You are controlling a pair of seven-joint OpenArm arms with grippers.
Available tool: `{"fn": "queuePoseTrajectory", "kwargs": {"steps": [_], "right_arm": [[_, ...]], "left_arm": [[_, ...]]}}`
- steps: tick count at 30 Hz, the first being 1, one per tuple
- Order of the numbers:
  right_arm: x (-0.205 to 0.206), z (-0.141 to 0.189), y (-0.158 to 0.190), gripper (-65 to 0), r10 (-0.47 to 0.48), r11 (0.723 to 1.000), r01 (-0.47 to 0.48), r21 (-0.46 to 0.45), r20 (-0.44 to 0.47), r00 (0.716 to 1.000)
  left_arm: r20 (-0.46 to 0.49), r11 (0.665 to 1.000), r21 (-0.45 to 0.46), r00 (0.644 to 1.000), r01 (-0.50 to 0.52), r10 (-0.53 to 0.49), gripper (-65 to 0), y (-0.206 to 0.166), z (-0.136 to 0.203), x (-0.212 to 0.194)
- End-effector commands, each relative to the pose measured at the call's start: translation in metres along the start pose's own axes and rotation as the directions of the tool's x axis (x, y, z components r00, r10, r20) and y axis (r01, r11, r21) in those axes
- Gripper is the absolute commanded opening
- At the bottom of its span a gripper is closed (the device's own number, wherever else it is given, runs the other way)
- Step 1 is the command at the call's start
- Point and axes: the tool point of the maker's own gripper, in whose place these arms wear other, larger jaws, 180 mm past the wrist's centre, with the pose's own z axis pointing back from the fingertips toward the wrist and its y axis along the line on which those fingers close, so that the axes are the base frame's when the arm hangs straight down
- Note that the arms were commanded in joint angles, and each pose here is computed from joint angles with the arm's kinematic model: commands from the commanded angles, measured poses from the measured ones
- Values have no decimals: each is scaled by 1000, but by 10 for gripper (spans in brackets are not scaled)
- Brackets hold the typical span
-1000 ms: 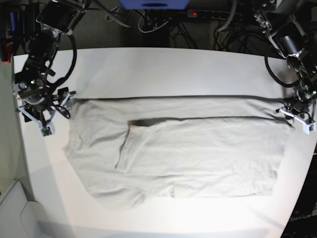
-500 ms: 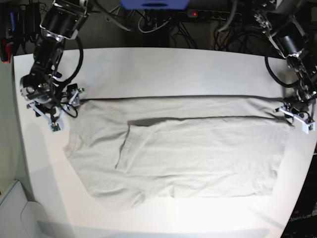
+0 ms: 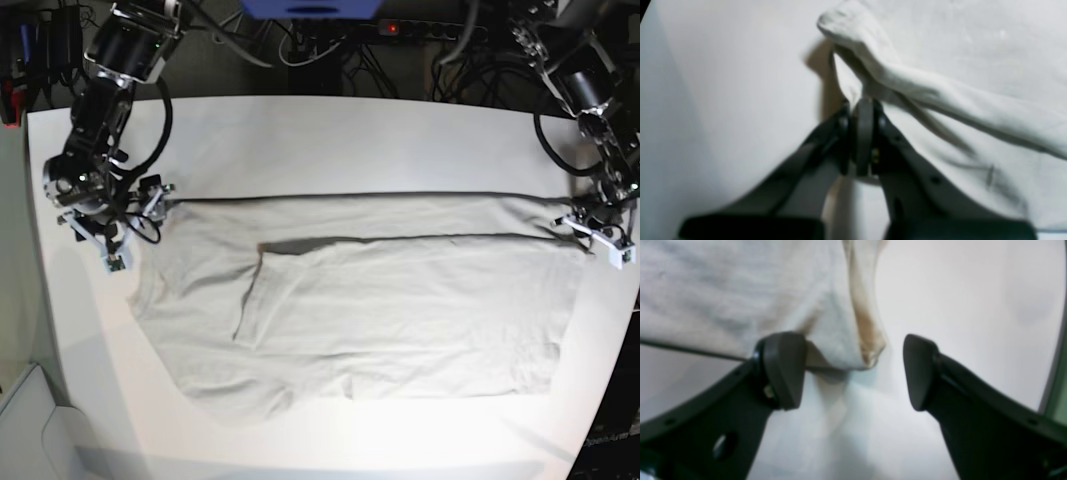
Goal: Layout the t-shirt on the table in an organized manner, then fold the t-shirt properly
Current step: 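Lift the grasped edge and pull it away from the hem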
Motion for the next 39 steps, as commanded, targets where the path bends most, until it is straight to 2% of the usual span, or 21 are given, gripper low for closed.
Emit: {"fn": "queuePoseTrajectory", "kwargs": {"steps": [1, 4, 6, 13, 18, 20, 27, 31, 39], "right_arm": [[25, 5, -6, -190, 5, 1000, -4, -11, 74, 997], [28, 4, -5, -194, 2, 1000, -2, -8, 78, 997], [28, 4, 0, -236, -4, 1000, 4, 2, 81, 997], [23, 1, 10, -540, -14, 1000, 13, 23, 72, 997], [16, 3, 10, -642, -8, 1000, 7, 17, 61, 998], [18, 9, -1, -650, 10, 1000, -9, -13, 62, 998], [34, 34, -33, -650, 70, 991, -57, -117, 108, 992], [47, 46, -40, -650, 92, 986, -69, -154, 147, 985], [64, 66, -54, -650, 138, 971, -95, -219, 190, 972]], "left_arm": [[49, 1000, 12, 999, 2, -3, -650, 5, 5, 18], [44, 1000, 13, 999, 3, -4, -650, 6, 5, 16], [44, 1000, 13, 999, 3, -4, -650, 6, 5, 16], [45, 1000, 18, 999, 6, -7, -650, 9, 6, 17], [26, 1000, 17, 1000, 6, -7, -650, 8, 6, 13], [1, 1000, 25, 1000, 19, -19, -650, 9, 10, 14], [31, 988, 91, 991, 126, -130, -650, 11, 50, 46], [49, 979, 119, 983, 168, -175, -650, 9, 68, 63], [25, 965, 159, 976, 209, -216, -650, 8, 91, 73]]}}
